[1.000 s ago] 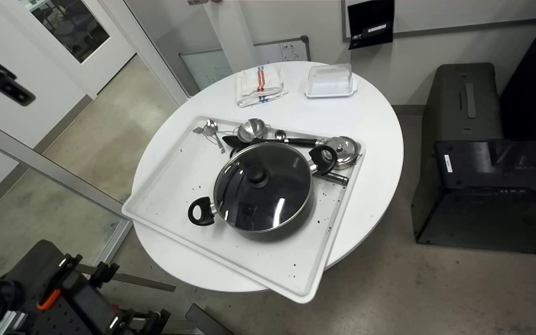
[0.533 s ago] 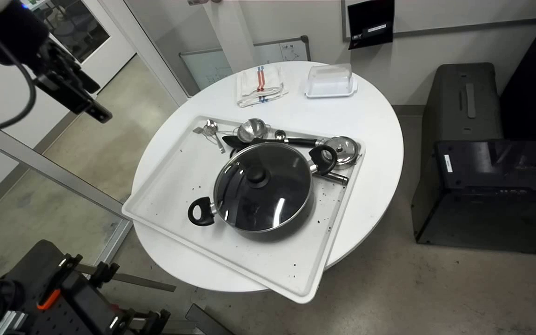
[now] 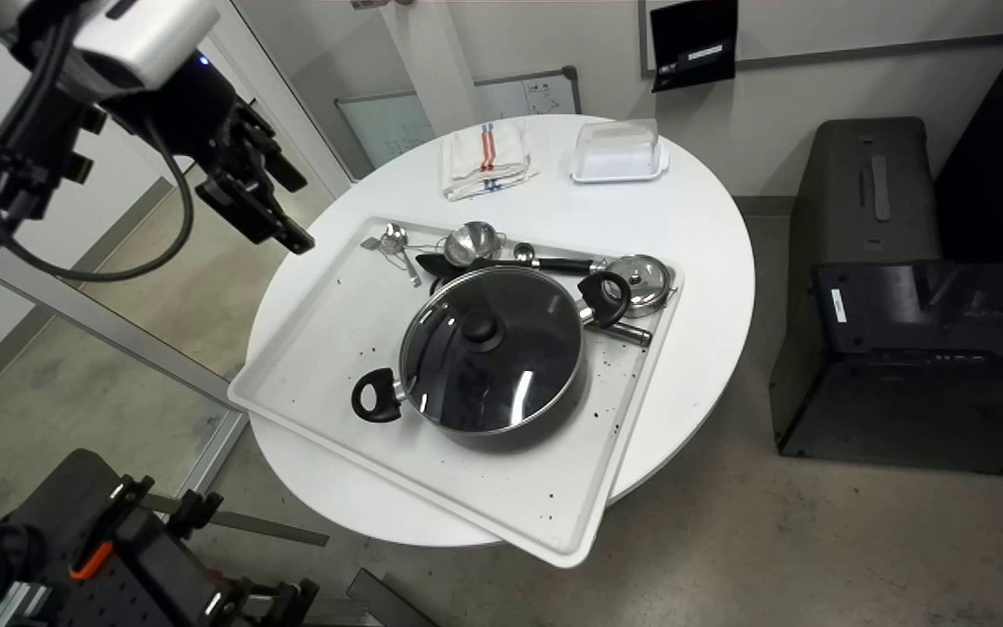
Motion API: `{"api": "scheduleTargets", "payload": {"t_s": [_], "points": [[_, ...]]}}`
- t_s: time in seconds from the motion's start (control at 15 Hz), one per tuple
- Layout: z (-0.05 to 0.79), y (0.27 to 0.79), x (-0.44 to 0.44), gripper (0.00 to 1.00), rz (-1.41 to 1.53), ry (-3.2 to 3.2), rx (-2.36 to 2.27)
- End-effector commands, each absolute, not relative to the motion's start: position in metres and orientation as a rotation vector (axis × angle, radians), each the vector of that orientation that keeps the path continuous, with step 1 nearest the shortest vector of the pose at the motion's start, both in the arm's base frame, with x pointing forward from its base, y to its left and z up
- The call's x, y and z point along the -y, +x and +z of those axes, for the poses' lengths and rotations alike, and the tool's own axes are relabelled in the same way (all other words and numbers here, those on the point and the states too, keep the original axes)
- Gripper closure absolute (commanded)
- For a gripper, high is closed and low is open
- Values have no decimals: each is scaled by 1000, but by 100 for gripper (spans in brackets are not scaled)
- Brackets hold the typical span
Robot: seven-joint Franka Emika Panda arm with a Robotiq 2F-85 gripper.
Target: Pick up the lid from the pot and put it on the table
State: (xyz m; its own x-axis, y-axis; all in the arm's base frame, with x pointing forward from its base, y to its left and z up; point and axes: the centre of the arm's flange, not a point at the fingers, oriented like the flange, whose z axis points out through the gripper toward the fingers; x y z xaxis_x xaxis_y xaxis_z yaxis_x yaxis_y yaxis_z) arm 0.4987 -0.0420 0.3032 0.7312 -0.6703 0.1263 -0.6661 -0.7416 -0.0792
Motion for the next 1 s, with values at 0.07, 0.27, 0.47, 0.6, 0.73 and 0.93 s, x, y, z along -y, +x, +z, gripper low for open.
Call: {"api": "scheduleTargets", "payload": {"t_s": [0.07, 0.27, 0.47, 0.6, 0.73, 0.93], "points": [[269, 533, 69, 0, -268, -2847, -1344], [248, 539, 88, 0, -286, -2830, -1449], [228, 543, 101, 0, -291, -2826, -1510], [215, 544, 104, 0, -274, -2834, -1517], [200, 544, 104, 0, -253, -2847, -1515], [182, 545, 104, 0, -225, -2861, -1522]]}}
